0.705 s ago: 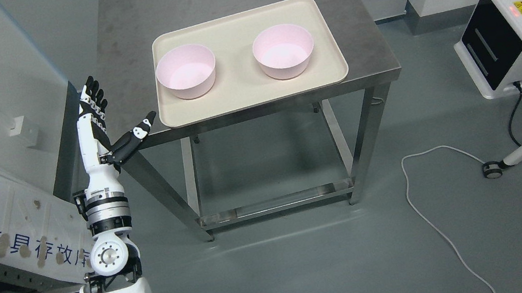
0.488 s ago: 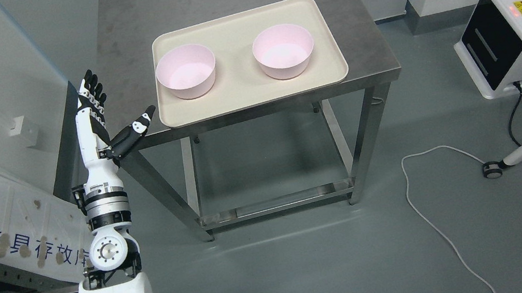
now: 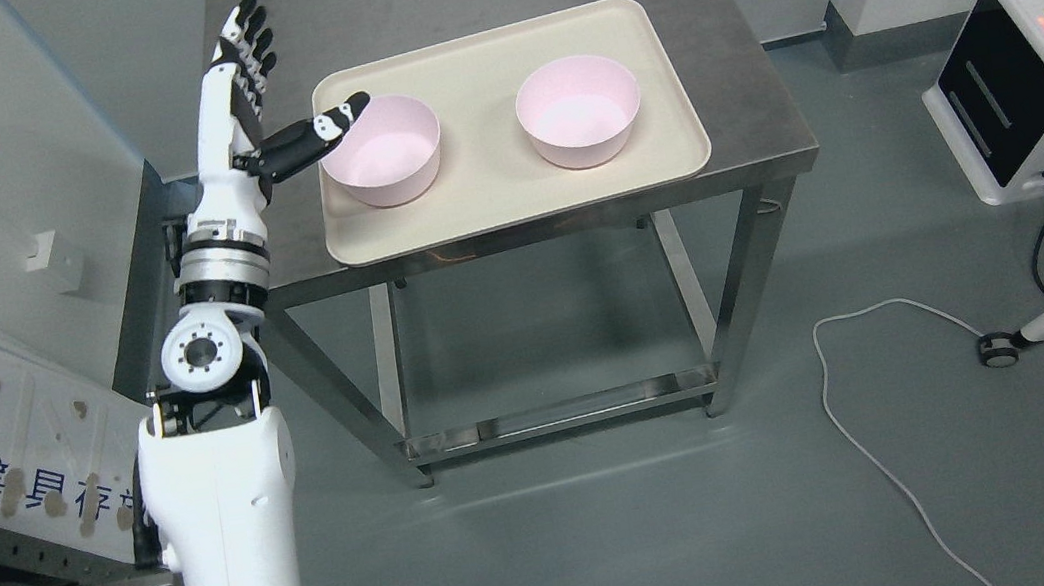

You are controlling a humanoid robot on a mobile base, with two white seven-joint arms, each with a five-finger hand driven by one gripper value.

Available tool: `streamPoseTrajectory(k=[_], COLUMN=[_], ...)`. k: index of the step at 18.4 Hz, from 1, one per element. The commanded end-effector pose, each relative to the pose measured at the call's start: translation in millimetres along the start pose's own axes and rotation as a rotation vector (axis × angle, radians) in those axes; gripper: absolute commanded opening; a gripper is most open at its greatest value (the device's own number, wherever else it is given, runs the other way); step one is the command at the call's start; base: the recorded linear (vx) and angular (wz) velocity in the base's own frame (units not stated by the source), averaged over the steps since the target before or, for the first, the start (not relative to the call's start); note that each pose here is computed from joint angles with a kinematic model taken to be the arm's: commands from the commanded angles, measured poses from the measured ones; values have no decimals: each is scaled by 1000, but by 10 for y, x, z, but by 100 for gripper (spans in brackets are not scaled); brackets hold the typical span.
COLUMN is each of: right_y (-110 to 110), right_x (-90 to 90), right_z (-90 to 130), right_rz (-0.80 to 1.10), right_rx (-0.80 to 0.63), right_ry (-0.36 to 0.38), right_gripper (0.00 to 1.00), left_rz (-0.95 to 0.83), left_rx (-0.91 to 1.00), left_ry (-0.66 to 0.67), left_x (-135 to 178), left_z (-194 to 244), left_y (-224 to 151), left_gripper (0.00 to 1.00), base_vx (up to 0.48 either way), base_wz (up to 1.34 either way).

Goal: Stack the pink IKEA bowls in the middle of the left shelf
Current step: 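Raise the left hand and reach toward the pink bowl nearer the robot's left, then grasp the rim of the nearer pink bowl with the left hand and lift it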

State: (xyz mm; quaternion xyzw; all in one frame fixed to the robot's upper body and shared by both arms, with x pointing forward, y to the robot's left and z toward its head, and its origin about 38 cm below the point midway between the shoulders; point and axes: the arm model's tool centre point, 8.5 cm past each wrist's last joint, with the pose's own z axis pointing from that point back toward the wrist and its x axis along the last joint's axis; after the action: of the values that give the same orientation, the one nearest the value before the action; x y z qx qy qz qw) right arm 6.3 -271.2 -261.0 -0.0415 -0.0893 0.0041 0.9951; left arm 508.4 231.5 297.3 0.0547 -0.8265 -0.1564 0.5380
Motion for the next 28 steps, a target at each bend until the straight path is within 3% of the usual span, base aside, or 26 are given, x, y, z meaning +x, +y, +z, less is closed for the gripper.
streamPoseTrajectory(k=[1,6,11,19,28], right_y=[-114,-114,-114,-114,-114], right_x=[-2,4,-2,-2,-2], right_z=[2,1,2,2,2], right_rz=[1,1,1,1,1], right_rx=[-17,-17,-17,-17,-17], right_ry=[1,0,1,1,1], right_gripper=[100,100,100,100,100], left_rz=[-285,-378,-381,-394,-617], left_rx=[-167,-192,-296,-476,-521], left_ry=[226,319,333,307,366], left_x=[-319,-498,-519,-525,-471], left_z=[-558,-215,-241,-410,-668], left_y=[260,968,767,-130,-150], left_gripper=[98,97,90,80,65], base_vx=[74,63,46,3,0], base_wz=[24,38,5,5,0])
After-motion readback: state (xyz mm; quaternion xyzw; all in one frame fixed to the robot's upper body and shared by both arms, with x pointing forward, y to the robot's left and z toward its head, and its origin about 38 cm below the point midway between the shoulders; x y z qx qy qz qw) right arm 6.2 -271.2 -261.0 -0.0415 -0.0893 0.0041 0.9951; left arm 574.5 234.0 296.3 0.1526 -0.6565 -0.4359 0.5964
